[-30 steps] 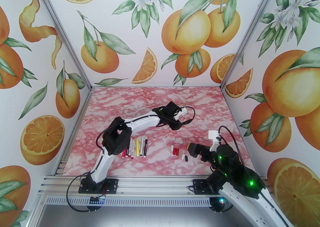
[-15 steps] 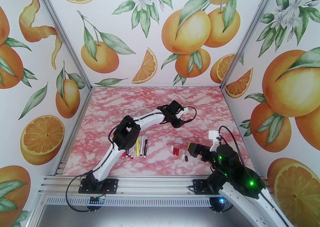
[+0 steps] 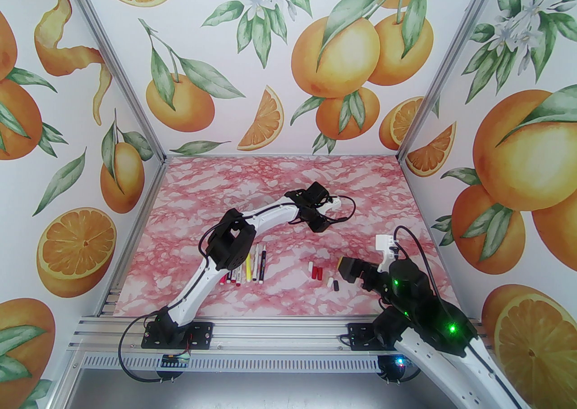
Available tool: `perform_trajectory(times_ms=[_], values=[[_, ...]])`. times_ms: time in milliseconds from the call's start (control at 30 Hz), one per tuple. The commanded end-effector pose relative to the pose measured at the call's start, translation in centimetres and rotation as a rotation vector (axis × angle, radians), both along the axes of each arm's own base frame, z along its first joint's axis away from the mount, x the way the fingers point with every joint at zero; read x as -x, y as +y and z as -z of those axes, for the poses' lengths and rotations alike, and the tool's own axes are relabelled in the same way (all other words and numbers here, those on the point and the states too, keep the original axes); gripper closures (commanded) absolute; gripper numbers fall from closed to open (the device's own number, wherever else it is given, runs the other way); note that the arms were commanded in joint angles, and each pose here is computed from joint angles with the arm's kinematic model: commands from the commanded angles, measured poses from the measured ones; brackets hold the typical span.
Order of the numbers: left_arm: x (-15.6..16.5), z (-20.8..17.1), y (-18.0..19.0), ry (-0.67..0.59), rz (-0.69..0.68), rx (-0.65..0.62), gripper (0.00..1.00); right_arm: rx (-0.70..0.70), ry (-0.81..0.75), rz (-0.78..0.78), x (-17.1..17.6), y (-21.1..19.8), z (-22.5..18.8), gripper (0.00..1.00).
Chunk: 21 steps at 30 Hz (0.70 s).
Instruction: Open the pen caps
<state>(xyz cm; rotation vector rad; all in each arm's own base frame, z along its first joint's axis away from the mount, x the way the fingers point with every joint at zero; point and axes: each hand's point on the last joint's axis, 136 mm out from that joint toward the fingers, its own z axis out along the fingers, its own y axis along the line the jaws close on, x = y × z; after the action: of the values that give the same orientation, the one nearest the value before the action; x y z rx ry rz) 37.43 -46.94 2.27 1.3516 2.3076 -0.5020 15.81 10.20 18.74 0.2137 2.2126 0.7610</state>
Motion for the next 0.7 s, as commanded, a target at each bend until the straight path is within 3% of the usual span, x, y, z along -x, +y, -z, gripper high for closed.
perform_trajectory(times_ms=[0,167,333,667], values=[[-0.1,0.3,0.3,0.001,0.028,-0.023,0.71,0.001,-0.001,0.021,-0.3,-0.2,0.0,0.01],[0.0,1.0,1.0,-0.039,0.037,-0.095,0.71,0.003,0.002,0.020,-0.4,-0.1,0.1,0.01],[0.1,1.0,1.9,-0.047,0.024,-0.142,0.81,0.000,0.003,0.016,-0.5,0.1,0.0,0.01],[2.2,-3.7,5.4,-0.044,-0.153,-0.111,0.83,-0.003,0.011,0.012,-0.5,0.3,0.5,0.01]])
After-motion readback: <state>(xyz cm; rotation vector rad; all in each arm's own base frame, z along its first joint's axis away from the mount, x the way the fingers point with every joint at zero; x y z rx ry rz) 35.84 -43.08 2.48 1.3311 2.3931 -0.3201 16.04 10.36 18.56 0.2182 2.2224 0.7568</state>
